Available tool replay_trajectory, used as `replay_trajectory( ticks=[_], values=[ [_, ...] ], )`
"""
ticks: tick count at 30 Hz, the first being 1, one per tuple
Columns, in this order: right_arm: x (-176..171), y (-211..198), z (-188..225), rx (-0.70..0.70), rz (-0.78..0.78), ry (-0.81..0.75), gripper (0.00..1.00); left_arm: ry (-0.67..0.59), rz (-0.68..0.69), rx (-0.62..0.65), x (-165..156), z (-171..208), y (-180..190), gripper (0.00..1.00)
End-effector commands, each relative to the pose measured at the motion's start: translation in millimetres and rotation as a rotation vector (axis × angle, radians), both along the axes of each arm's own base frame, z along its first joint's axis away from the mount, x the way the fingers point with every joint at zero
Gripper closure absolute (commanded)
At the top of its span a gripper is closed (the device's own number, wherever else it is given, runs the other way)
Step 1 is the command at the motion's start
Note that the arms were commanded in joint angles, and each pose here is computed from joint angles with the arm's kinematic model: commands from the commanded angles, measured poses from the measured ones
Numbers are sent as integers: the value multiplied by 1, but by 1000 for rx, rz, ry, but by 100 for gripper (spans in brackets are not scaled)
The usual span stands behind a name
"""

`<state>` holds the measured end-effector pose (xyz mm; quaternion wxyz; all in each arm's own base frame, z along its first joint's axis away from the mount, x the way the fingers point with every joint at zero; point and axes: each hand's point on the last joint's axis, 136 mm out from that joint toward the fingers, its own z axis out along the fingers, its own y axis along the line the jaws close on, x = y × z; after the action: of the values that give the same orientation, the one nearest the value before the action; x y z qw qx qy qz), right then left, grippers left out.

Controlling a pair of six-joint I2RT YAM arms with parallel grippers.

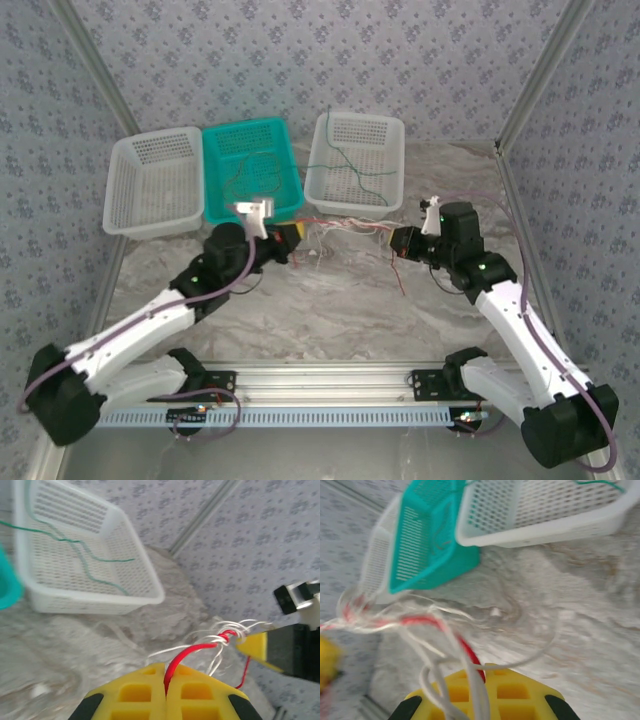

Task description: Untangle the cables

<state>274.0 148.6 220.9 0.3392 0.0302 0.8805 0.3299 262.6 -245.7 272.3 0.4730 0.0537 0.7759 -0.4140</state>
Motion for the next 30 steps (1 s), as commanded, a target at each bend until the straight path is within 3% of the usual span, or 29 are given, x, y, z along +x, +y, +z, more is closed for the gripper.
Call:
replay_trajectory(
  ticks=[1,4,8,11,13,15,17,21,25,30],
  values=[
    [5,-62,-42,-240,-223,99,100,63,222,185,5,-35,70,100],
    [10,-65,-47,-207,-262,118,100,72,251,146,0,-38,84,100],
    [15,-65,-46,-170,-285,127,100,122,196,99,-1,-54,69,100],
    [18,-39,-29,-67,-178,74,100,104,157,96,-2,-56,61,100],
    [15,-13,-13,-1,-50,24,100,67,108,97,-5,-50,54,77],
    [9,5,1,-22,48,-20,100,27,82,127,-7,-43,53,49],
    [4,13,8,-81,96,-51,100,-10,71,177,-9,-36,56,37],
    [-4,26,19,-194,191,-111,100,-101,-4,258,-17,-19,53,30],
    [-18,50,25,-276,354,-170,100,-188,-168,218,-31,-1,27,26],
    [-22,58,23,-367,400,-152,100,-254,-381,188,-50,15,-12,19]
  ],
)
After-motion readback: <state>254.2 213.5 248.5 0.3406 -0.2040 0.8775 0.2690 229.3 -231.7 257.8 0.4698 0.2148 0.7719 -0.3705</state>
